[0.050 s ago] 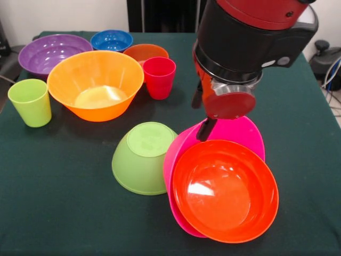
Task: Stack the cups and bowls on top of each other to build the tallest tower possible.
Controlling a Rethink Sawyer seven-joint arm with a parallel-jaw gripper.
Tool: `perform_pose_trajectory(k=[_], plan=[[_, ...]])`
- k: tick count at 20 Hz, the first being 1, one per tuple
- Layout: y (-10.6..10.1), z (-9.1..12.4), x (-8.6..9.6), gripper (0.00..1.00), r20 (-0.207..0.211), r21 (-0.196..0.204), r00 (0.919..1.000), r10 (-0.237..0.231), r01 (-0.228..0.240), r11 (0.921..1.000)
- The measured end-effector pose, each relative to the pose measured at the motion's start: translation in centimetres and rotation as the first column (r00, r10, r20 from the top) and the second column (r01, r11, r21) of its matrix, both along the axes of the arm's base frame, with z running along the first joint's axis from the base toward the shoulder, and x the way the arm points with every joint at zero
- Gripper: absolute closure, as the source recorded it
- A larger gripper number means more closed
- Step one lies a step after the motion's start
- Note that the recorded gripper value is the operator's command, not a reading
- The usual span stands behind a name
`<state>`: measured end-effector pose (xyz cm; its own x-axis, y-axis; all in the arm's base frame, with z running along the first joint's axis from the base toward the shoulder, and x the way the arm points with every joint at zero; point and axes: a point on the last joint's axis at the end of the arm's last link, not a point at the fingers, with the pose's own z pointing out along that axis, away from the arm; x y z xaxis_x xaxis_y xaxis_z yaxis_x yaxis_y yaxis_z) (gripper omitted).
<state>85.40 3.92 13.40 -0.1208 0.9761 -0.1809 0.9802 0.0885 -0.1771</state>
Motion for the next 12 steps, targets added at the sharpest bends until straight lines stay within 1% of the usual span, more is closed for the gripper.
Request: perform_pose_trajectory(k=[4, 9, 12], plan=[[1.1, 0.0, -0.1, 0.00, 0.000, 0.001, 0.9999, 0.012, -0.012, 0.9999], [2.2, -0.1, 0.0, 0.00, 0.016, 0.001, 0.9995, 0.029, -0.029, 0.9996], [2.4, -0.3, 0.1, 0.00, 0.030, -0.002, 0.9989, 0.036, -0.036, 0.9993]])
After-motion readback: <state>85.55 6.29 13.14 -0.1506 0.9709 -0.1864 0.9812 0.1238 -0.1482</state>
